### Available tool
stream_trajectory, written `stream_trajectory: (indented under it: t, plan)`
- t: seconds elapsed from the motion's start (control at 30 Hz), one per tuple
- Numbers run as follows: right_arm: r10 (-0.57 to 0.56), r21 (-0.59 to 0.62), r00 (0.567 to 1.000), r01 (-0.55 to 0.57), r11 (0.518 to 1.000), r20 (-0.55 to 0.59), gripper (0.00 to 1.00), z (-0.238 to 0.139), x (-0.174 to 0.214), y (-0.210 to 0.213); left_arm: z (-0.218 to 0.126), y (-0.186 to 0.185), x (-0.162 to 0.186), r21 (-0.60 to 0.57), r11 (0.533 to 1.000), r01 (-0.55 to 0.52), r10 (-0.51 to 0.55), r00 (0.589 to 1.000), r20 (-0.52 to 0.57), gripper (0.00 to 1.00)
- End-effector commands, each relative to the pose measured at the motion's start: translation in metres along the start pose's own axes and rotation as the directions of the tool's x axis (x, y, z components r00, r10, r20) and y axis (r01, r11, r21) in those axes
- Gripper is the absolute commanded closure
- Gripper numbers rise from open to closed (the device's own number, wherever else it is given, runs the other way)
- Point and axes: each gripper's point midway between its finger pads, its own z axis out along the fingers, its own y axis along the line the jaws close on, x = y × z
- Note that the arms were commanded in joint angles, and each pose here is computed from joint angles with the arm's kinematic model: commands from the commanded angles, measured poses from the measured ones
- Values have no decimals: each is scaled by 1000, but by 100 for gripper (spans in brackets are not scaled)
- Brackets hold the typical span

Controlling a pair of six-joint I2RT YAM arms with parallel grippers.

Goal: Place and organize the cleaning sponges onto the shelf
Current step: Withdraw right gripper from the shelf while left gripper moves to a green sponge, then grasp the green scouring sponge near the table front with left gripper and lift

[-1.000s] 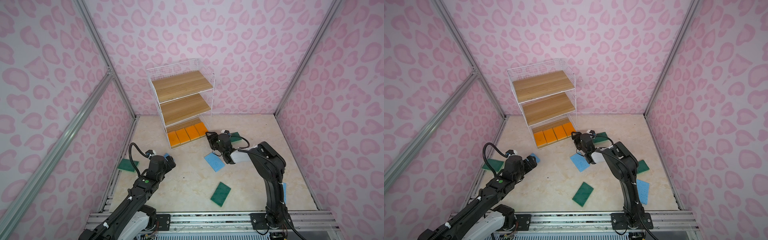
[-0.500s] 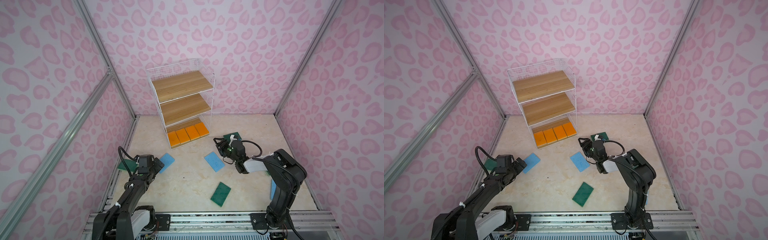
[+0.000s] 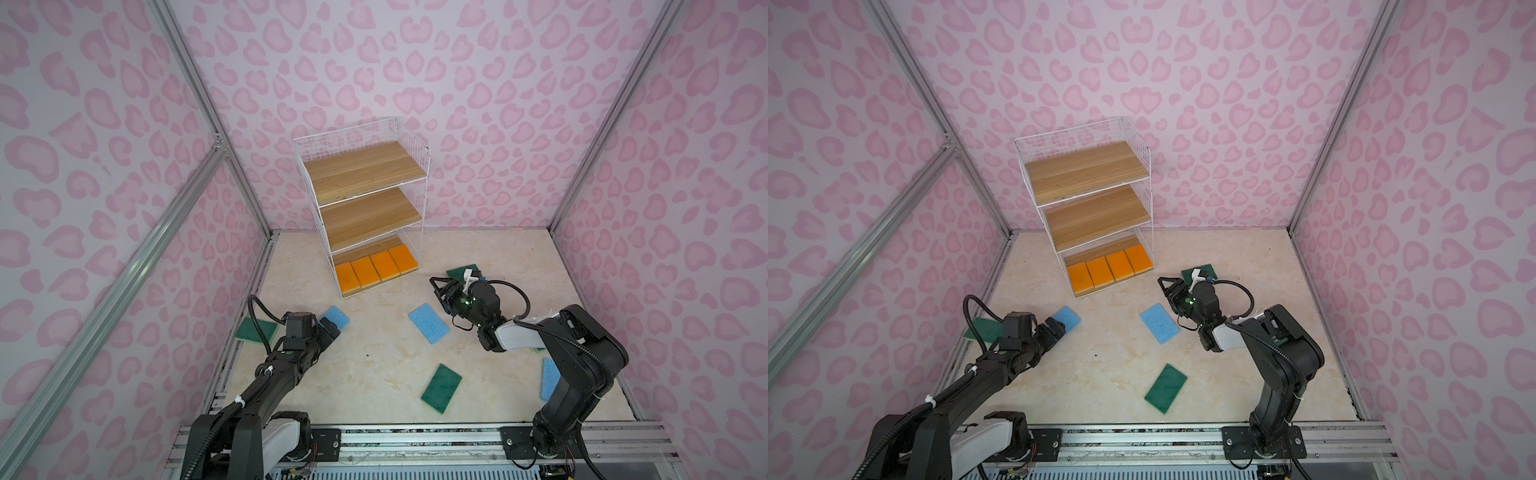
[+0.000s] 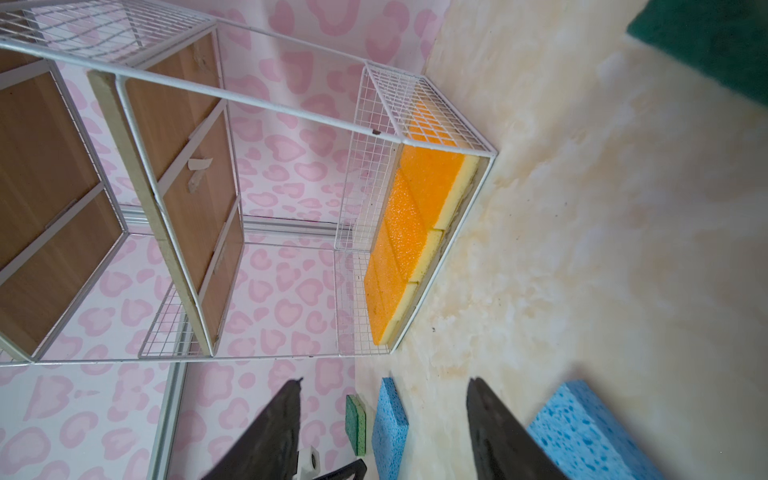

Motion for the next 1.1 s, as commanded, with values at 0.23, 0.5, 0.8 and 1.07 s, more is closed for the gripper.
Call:
stream_trajectory:
  t: [0.23, 0.5, 0.8, 1.07]
  plan:
    - [-27, -25, 1000, 26, 999, -16, 36, -10, 0, 9, -44, 36, -42, -139, 966, 219, -176, 946, 272, 1]
    - [-7, -46, 999, 5, 999, -32, 36, -16, -5, 12, -71, 56, -84, -194, 894, 403, -315, 875, 367, 2]
    - [28, -94, 999, -31, 995, -31, 36, -26, -9, 14, -84, 95, -125, -342, 782, 521, -425, 847, 318, 4]
    - [54, -115, 998, -59, 992, -39, 35, -30, -13, 12, -90, 103, -144, -463, 763, 452, -348, 890, 296, 3]
